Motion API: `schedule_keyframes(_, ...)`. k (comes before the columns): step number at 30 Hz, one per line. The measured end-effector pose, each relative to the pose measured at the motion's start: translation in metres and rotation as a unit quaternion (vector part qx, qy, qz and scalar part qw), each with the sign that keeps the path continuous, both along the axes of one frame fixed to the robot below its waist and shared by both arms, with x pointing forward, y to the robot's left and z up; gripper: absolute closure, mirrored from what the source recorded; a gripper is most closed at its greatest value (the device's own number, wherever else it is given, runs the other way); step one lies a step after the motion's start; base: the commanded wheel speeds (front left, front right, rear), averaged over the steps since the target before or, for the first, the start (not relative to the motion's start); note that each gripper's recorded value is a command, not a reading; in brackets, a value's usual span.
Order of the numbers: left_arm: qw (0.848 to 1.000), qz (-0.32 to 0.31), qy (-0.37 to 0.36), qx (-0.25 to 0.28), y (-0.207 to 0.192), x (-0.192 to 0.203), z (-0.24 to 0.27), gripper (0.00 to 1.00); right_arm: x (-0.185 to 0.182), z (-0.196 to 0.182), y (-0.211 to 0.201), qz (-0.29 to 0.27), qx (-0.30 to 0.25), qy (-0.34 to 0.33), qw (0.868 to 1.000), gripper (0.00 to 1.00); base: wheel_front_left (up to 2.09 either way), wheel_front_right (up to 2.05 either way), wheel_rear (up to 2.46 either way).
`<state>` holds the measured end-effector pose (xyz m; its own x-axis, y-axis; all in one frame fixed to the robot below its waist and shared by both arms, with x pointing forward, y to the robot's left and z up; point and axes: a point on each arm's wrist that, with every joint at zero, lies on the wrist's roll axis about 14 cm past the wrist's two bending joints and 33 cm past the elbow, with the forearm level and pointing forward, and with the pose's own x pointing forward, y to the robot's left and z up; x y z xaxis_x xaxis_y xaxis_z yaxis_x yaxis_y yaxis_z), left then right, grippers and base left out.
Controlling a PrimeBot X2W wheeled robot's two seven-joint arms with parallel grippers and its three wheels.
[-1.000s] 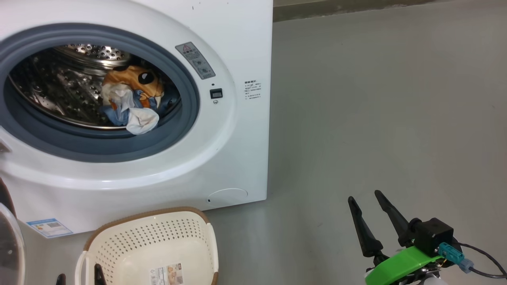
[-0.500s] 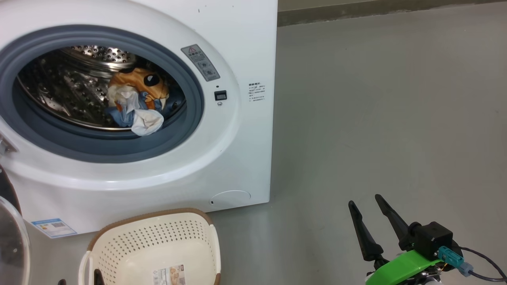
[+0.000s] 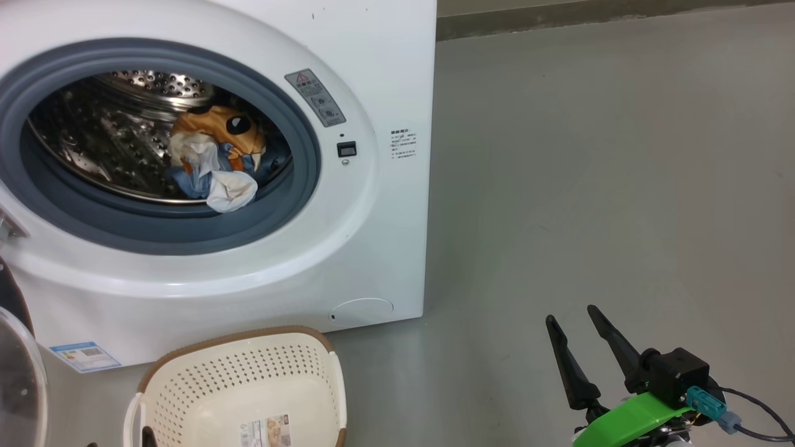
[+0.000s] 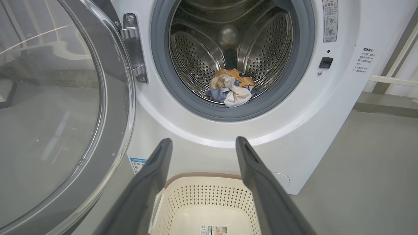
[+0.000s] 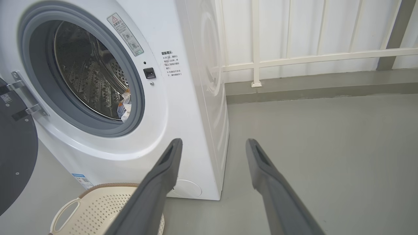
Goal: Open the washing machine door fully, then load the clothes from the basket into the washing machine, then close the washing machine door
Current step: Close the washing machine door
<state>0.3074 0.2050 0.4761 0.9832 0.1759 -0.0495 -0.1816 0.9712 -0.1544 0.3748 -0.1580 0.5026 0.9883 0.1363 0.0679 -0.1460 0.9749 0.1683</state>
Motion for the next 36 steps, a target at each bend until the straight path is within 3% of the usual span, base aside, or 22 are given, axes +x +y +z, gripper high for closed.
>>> schedule_keyframes(10,1.0,0.004,0.011,0.008,0.004,0.0,-0.006,0.0,0.001,-0.003,0.0,-0.002,0.002,0.004,1.0,0.0,-0.71,0.71,0.0)
schedule_keyframes(25,1.0,0.006,0.01,0.005,0.007,0.004,-0.007,0.0,0.005,-0.009,0.001,0.0,0.002,0.013,1.0,0.0,-1.67,1.67,0.0)
schedule_keyframes(36,1.0,0.011,0.005,0.005,0.012,0.006,-0.004,0.0,0.007,-0.007,0.005,0.005,0.003,0.01,1.0,0.0,-0.36,0.36,0.0)
